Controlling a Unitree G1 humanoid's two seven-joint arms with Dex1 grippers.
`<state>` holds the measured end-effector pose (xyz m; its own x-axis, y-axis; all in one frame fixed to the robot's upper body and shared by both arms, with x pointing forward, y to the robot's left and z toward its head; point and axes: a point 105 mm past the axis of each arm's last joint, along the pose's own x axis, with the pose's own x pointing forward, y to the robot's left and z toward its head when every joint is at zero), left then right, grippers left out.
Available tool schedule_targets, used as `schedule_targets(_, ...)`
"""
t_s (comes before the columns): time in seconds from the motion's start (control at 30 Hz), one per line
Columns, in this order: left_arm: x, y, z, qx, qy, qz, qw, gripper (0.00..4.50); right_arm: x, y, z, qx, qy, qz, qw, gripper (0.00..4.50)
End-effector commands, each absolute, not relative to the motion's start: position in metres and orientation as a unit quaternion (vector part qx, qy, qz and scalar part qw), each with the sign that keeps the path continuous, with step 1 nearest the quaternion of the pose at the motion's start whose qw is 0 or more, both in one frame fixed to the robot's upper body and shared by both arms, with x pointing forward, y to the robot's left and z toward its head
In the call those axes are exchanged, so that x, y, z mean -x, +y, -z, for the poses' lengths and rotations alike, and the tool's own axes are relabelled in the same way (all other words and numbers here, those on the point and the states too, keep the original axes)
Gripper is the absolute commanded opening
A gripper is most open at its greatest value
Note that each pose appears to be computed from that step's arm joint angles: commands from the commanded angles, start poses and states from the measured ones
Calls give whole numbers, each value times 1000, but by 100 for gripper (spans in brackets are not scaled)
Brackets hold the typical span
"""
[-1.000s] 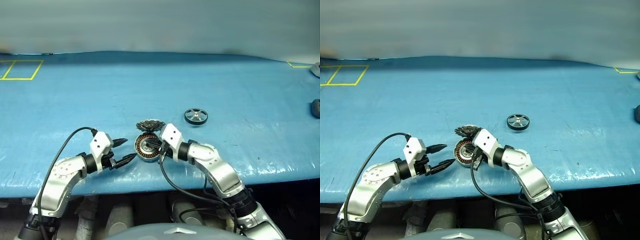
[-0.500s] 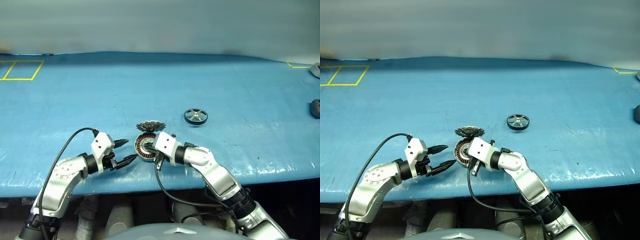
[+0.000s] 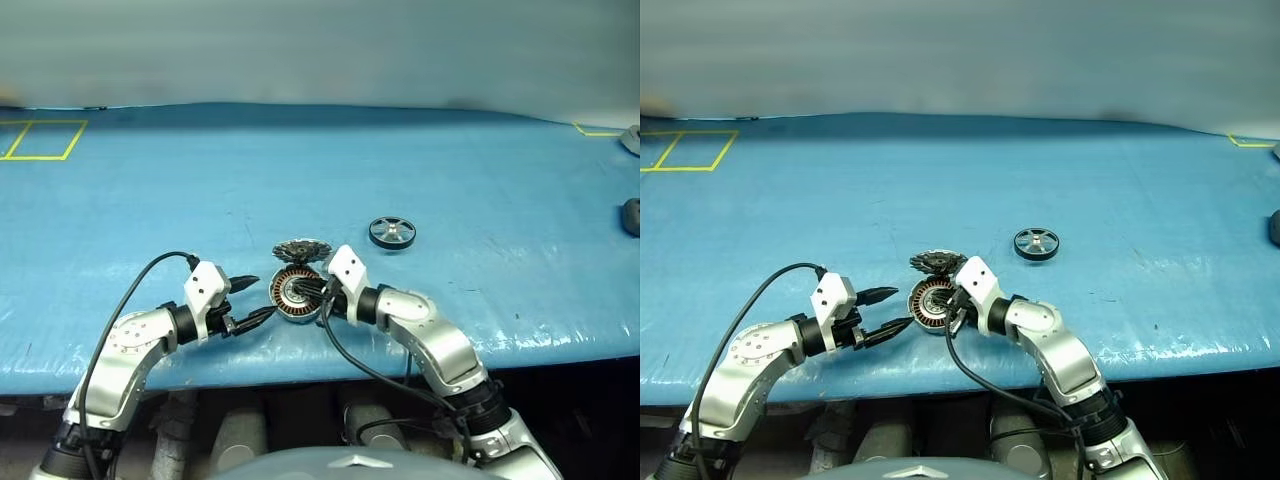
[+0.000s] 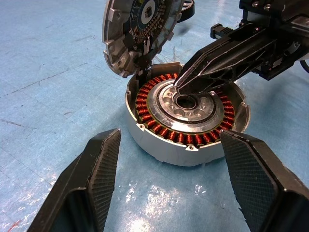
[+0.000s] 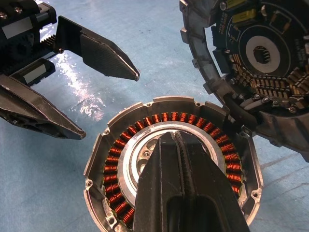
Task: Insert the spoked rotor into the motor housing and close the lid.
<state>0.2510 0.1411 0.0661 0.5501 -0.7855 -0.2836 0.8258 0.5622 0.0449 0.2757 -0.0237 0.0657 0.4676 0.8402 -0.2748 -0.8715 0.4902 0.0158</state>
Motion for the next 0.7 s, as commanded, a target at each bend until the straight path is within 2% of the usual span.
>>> schedule_targets(0.03,-253,139,-71,-91,103,463,876,351,-276,-20,-66,110,107,-502,851,5)
schedule_targets(0.47,-254,139,-70,-89,103,462,876,351,-273,-18,-55,220,87,-508,828,5)
schedule_targets(0.7,-255,134,-72,-85,94,470,874,351,-269,-28,-96,156,37,-511,845,5)
